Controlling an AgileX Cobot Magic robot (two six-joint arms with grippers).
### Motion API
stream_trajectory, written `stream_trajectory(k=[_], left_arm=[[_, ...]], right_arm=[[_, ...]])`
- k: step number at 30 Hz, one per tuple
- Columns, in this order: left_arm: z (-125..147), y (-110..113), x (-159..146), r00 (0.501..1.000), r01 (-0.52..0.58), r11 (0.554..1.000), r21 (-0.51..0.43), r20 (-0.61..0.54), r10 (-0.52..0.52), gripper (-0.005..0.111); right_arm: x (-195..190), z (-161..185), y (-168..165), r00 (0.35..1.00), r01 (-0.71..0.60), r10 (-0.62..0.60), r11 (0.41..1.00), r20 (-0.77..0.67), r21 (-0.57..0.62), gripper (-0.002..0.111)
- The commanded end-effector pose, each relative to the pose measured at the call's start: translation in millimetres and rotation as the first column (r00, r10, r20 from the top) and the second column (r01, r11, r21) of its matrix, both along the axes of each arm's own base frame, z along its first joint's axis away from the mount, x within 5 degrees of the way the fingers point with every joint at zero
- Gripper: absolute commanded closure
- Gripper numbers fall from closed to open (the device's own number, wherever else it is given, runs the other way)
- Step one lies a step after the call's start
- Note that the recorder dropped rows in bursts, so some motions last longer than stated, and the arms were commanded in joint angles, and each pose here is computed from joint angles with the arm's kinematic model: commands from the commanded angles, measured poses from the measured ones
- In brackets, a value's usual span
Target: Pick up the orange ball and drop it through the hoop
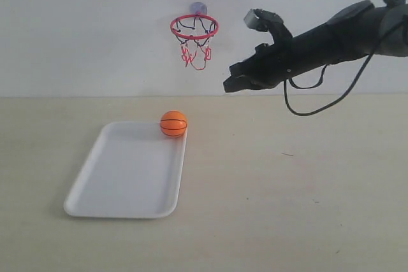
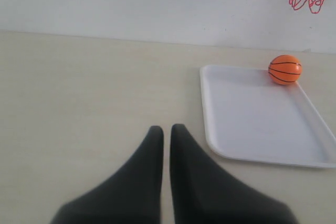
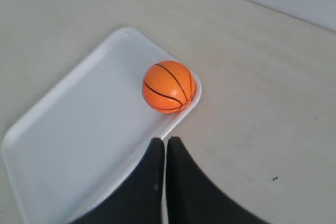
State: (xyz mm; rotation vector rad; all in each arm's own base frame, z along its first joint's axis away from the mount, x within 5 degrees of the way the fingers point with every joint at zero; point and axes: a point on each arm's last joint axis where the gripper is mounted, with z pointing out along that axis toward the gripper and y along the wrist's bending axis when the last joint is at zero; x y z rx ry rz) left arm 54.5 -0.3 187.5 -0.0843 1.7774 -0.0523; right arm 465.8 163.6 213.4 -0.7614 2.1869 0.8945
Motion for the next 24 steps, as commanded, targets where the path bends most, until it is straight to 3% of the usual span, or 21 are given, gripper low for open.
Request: stream_trajectory(k=[1, 6, 8, 15, 24], left_arm=[[-1, 0, 0, 1.000, -0.004, 1.000, -0.010, 0.006, 0.004, 0.103], [-1, 0, 0, 1.000, -0.004, 1.000, -0.010, 0.006, 0.004, 0.103], [-1, 0, 0, 1.000, -0.004, 1.000, -0.010, 0.006, 0.004, 0.103], [-1, 0, 0, 1.000, -0.004, 1.000, -0.010, 0.006, 0.004, 0.103], [-1, 0, 0, 1.000, -0.004, 1.000, -0.010, 0.006, 0.004, 0.103]], right_arm=[[15, -12, 12, 0.995, -0.018, 0.019, 1.000, -0.102, 0.004, 0.091], [9, -25, 39, 0.989, -0.078, 0.074, 0.997, -0.131, -0.023, 0.038], [5, -28, 52, 0.990, -0.097, 0.089, 0.993, -0.106, -0.072, 0.028], [-6, -33, 101, 1.000, 0.007, 0.000, 0.974, 0.031, -0.227, 0.029], [-9, -29, 125, 0.981, 0.190, -0.182, 0.966, 0.062, -0.175, 0.029]])
